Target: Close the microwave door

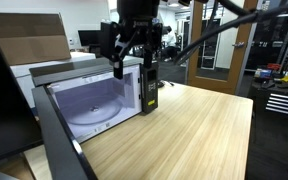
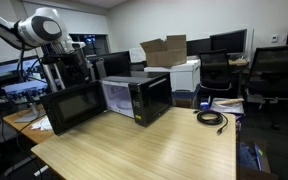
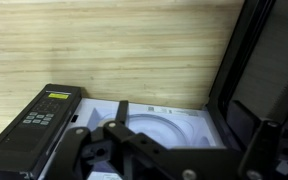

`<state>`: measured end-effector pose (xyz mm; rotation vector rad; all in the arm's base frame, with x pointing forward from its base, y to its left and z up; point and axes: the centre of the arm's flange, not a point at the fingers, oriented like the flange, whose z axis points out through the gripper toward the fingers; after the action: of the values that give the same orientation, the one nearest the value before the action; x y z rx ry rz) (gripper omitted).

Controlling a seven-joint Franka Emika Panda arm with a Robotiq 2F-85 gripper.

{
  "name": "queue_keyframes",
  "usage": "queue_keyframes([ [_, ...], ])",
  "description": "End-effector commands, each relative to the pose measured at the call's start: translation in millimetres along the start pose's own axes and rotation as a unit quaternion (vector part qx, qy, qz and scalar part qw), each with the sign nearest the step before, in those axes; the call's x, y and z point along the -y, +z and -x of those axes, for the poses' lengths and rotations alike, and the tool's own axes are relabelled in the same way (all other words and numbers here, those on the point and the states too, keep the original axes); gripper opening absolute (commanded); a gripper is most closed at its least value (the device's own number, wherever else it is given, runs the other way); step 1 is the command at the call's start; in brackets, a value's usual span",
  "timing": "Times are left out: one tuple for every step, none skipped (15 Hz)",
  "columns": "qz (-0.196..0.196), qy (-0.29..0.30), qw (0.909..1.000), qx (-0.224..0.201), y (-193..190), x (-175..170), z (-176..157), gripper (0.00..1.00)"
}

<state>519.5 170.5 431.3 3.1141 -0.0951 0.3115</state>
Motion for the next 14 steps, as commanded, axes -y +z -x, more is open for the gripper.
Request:
queue_keyframes([
  [-0.026, -0.033, 0.9991, 0.008, 4, 36, 11, 1.0],
  [-0.035, -0.042, 0.9984, 0.01, 3, 48, 13, 1.0],
  [-0.044, -0.053, 0.9976, 0.012, 2, 62, 16, 1.0],
  [-0.052, -0.062, 0.9967, 0.014, 0, 73, 19, 1.0],
  [-0.062, -0.072, 0.9954, 0.013, -4, 85, 20, 1.0],
  [-0.07, -0.079, 0.9944, 0.011, -8, 94, 20, 1.0],
  [-0.081, -0.085, 0.993, 0.008, -13, 104, 19, 1.0],
  [-0.09, -0.091, 0.9917, 0.005, -17, 112, 17, 1.0],
  [-0.108, -0.106, 0.9885, 0.0, -23, 129, 14, 1.0],
  [-0.119, -0.117, 0.9859, 0.0, -19, 138, 15, 1.0],
  [-0.131, -0.129, 0.9829, -0.003, -18, 147, 15, 1.0],
  [-0.142, -0.141, 0.9797, -0.003, -17, 158, 16, 1.0],
  [-0.152, -0.155, 0.9762, -0.004, -15, 169, 18, 1.0],
  [-0.161, -0.171, 0.972, -0.003, -13, 180, 21, 1.0],
])
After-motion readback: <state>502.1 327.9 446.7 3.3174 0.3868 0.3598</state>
